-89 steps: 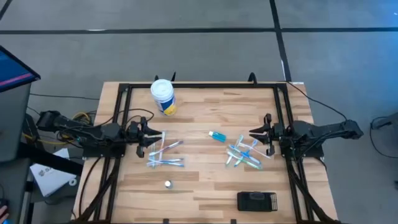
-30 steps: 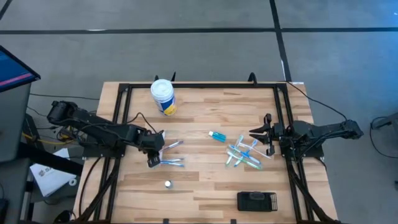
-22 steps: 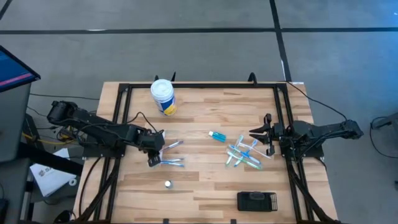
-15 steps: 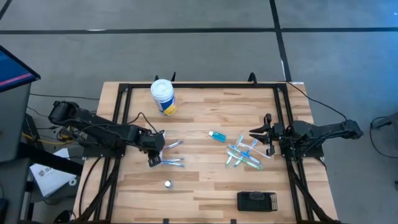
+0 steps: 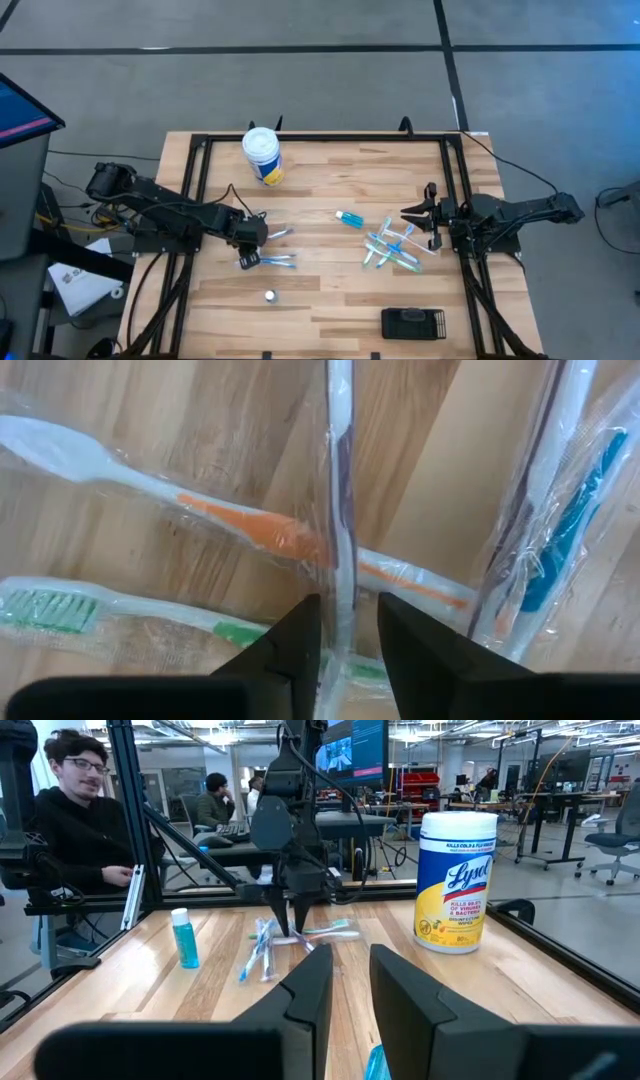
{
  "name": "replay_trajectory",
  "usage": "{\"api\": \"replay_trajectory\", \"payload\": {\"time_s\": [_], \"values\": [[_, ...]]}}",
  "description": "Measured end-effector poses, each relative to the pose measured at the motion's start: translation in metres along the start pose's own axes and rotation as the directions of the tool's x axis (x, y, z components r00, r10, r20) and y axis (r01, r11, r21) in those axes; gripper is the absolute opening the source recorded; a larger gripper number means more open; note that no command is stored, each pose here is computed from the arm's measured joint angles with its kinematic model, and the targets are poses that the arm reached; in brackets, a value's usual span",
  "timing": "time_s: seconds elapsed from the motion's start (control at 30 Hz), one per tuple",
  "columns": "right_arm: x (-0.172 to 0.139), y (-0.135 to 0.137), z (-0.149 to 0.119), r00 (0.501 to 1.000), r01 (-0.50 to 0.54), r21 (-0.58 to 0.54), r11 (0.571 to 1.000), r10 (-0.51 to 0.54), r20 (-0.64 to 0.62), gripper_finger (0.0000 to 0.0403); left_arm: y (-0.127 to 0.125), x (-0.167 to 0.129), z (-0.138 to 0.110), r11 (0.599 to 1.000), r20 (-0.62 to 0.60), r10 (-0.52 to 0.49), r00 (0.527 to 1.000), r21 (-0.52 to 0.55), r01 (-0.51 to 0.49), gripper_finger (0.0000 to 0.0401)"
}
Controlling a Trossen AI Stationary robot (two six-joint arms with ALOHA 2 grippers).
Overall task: Pick & Place toothbrushing station
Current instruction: Put the top left violet toothbrush into the wire organizer
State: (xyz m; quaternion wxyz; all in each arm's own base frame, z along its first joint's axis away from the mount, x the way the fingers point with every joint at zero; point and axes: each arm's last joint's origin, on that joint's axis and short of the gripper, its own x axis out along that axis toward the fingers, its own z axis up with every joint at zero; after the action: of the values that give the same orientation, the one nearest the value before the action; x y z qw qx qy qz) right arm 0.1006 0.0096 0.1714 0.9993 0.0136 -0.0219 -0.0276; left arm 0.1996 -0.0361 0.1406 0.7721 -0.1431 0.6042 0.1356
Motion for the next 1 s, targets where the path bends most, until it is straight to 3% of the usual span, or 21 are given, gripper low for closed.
{"api": "replay_trajectory", "payload": {"time_s": [0.2, 0.47, 0.67, 1.0], "values": [[0.0, 0.0, 0.0, 1.0, 0.0, 0.0, 1.0, 0.0, 0.0, 0.0063, 0.0, -0.001, 0.001, 1.0, 0.009, -0.002, 1.0, -0.005, 0.002, 0.0012], [0.0, 0.0, 0.005, 0.999, 0.002, 0.011, 1.0, -0.003, 0.052, 0.0063, -0.002, -0.005, 0.004, 1.0, 0.015, -0.008, 1.0, -0.009, 0.008, 0.0006], [0.0, -0.004, 0.007, 0.99, 0.123, 0.022, 0.992, -0.124, 0.066, 0.0059, -0.013, -0.023, 0.022, 0.998, 0.069, -0.057, 0.996, -0.007, 0.058, 0.0006], [-0.001, -0.004, 0.011, 0.988, 0.126, 0.029, 0.992, -0.128, 0.088, 0.0008, -0.017, -0.043, 0.044, 0.988, 0.11, -0.15, 0.983, -0.033, 0.154, 0.0006]]}}
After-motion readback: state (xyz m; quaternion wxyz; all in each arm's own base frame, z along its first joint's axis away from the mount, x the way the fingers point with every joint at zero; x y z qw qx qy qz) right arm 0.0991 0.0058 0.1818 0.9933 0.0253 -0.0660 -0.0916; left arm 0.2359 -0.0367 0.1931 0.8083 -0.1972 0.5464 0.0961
